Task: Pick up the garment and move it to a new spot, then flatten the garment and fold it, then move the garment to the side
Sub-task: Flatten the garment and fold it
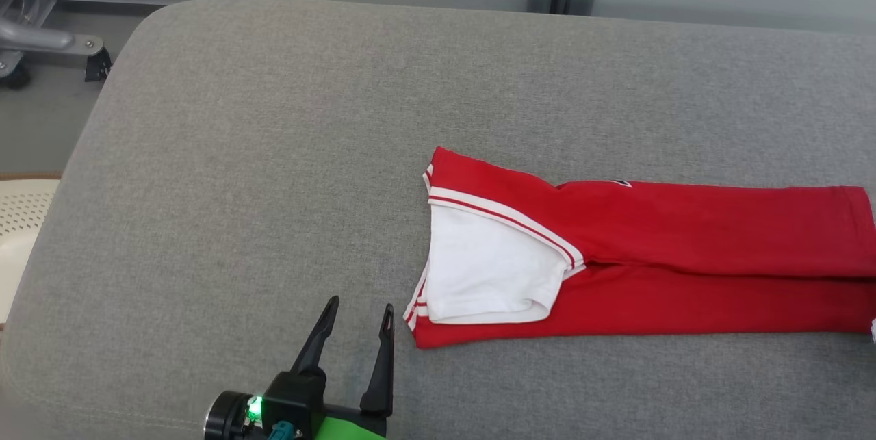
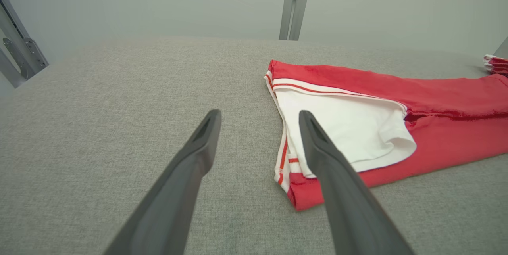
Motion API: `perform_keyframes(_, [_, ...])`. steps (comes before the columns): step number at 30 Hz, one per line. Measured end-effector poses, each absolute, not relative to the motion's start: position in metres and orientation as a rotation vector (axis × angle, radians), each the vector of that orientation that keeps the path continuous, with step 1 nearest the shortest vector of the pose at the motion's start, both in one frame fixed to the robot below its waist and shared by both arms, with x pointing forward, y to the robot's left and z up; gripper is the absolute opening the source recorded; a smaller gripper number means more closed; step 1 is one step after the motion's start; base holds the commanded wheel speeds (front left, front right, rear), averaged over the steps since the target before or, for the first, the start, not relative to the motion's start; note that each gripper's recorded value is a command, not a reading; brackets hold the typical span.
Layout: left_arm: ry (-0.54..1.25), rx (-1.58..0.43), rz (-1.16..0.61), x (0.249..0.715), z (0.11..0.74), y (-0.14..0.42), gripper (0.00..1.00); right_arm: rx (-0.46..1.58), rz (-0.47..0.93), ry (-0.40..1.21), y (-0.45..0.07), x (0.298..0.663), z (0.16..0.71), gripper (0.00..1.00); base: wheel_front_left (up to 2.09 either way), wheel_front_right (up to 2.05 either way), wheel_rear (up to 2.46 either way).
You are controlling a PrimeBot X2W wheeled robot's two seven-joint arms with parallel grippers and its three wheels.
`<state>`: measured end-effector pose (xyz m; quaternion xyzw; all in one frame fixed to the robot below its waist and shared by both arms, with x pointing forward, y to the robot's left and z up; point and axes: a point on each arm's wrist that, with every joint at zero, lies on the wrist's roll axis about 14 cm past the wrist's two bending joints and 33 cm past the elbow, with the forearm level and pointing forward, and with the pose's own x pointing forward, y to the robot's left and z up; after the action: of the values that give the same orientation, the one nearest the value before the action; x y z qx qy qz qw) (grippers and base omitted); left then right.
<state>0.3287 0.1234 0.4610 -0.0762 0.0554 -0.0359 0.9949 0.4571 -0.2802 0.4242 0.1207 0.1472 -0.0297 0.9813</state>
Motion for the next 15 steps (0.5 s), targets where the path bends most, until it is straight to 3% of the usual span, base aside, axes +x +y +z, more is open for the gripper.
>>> perform_keyframes(9, [0.178,-0.194,-0.017,0.325,0.439,0.137,1.0,0.172,-0.073,0.534,-0.273,0.444,0.363,1.0,0.0,0.0,0.0])
perform_keyframes(13, [0.183,-0.198,-0.025,0.327,0.437,0.135,1.0,0.219,-0.075,0.531,-0.262,0.44,0.358,0.0,0.0,0.0,0.0])
perform_keyframes(15, [0.184,-0.196,-0.043,0.328,0.436,0.131,1.0,0.222,-0.071,0.535,-0.26,0.438,0.357,0.0,0.0,0.0,0.0])
